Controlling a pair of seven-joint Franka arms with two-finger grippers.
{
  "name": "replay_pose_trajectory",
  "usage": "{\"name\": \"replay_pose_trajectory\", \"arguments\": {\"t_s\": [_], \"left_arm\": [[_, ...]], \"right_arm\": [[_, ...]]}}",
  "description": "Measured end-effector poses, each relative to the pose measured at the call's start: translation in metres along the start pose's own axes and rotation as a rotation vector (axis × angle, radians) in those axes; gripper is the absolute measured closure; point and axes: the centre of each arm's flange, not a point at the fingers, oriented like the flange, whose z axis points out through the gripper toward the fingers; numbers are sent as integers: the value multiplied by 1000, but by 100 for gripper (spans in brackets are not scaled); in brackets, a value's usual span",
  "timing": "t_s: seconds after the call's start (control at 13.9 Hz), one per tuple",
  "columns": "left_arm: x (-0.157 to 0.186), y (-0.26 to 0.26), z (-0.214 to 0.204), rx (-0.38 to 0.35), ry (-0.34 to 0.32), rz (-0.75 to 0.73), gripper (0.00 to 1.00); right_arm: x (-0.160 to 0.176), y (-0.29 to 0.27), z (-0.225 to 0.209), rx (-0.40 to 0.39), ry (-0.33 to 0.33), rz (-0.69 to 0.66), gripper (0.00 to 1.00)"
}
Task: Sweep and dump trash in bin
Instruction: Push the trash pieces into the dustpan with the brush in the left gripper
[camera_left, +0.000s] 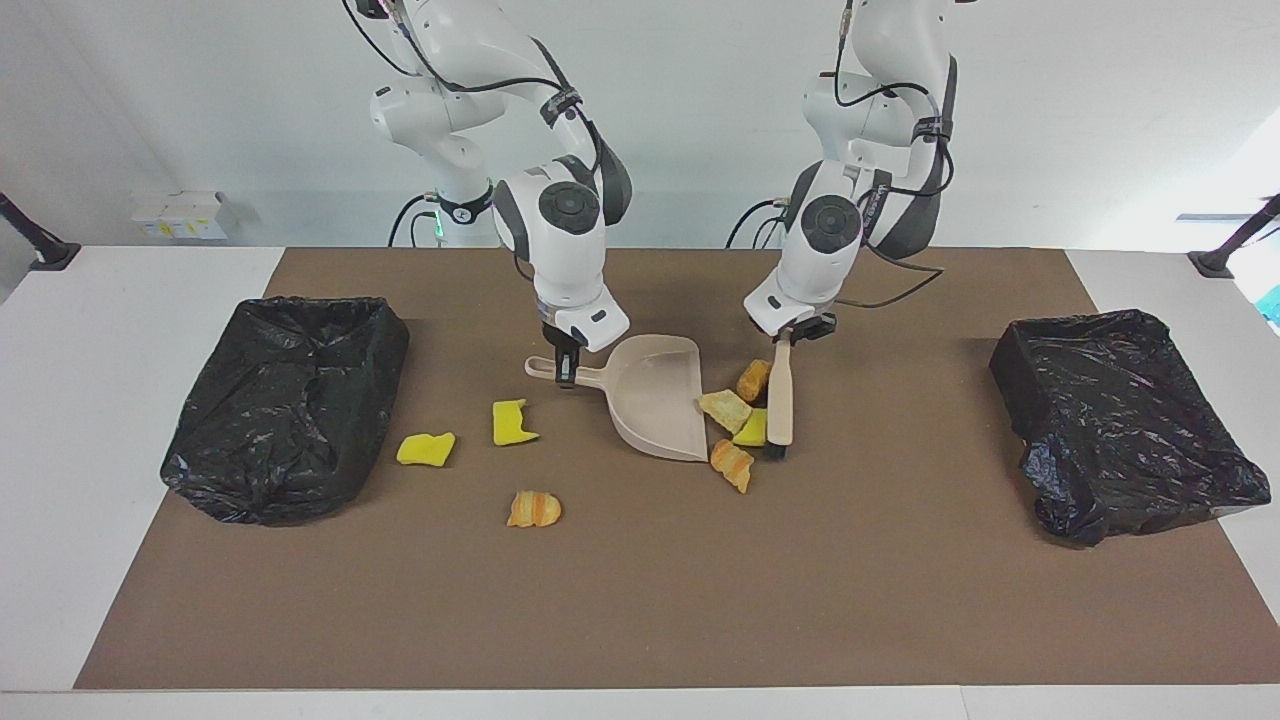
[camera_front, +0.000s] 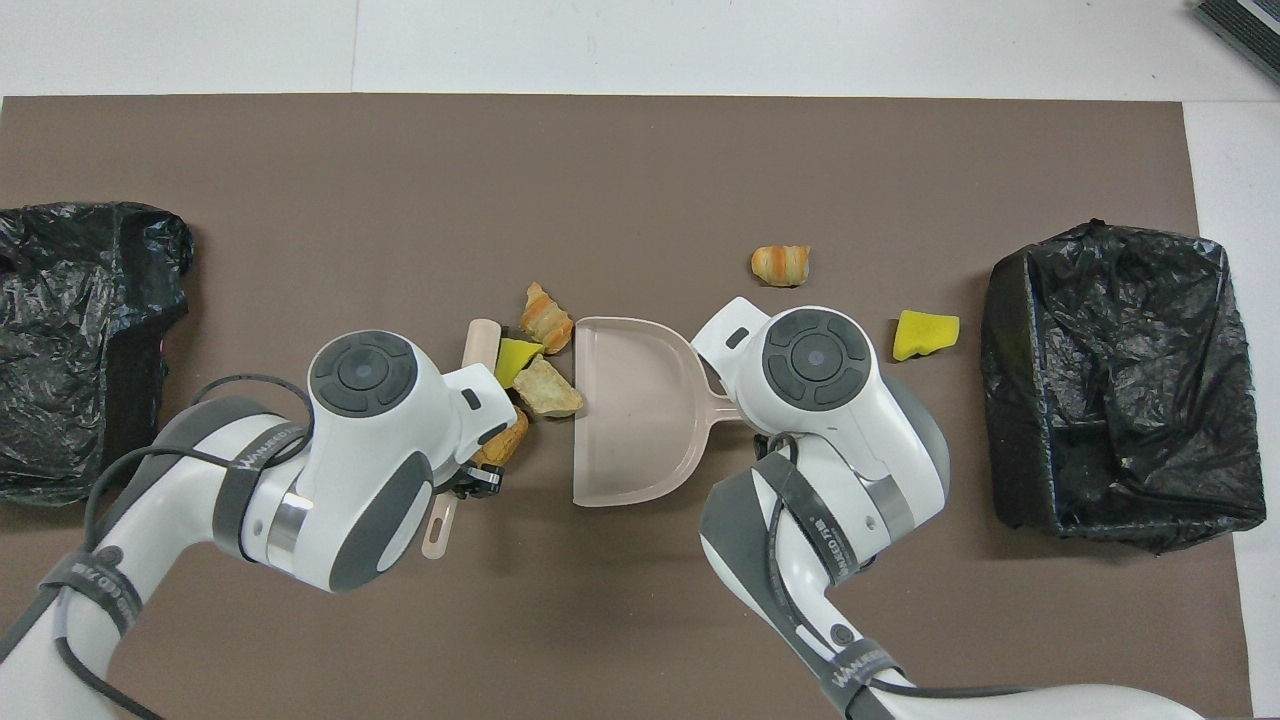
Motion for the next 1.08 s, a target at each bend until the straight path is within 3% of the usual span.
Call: {"name": "replay_pose_trajectory", "arguments": {"t_s": [0.29,0.43,0.79,1.08], "left_arm": [[-32,96,-5,-37,4,-29,74],[-41,117,-11,-45,9,-37,74],[-30,94,-25,-48,-1,-80,74],[-2,45,-73,0,25,-14,74]], "right_arm": [[4,-2,4,2,-1,4,67],[6,-3,5,-2,2,1,67],[6,-3,6,0,1,1,67],[6,-2,6,0,1,2,67]]}}
